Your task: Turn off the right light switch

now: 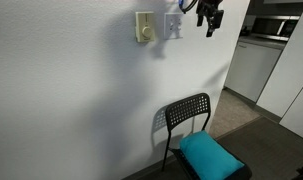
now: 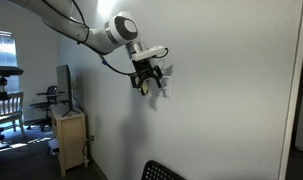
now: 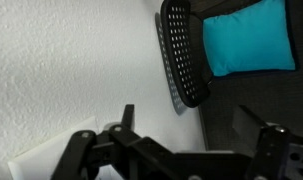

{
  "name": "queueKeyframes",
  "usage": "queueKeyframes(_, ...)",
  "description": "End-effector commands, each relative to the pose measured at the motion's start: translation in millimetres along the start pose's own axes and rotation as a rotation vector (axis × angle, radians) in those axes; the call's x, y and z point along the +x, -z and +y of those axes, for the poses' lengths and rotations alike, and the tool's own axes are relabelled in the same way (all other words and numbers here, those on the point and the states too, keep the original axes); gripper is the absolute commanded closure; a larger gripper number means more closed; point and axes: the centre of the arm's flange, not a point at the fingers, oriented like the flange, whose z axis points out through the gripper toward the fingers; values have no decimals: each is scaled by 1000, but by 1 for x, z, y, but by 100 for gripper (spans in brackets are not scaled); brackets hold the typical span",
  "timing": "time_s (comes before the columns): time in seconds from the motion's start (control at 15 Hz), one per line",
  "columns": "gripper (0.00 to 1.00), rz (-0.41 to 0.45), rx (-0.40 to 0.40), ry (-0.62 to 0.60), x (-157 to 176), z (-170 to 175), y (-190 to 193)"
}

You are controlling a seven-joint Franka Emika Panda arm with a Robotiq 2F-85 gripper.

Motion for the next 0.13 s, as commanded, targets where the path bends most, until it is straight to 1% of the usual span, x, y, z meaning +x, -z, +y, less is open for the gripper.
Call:
queueKeyframes(0.0, 0, -14, 30, 18, -7, -10, 3)
queueKeyframes(0.07, 0, -15, 33, 15, -7, -10, 1)
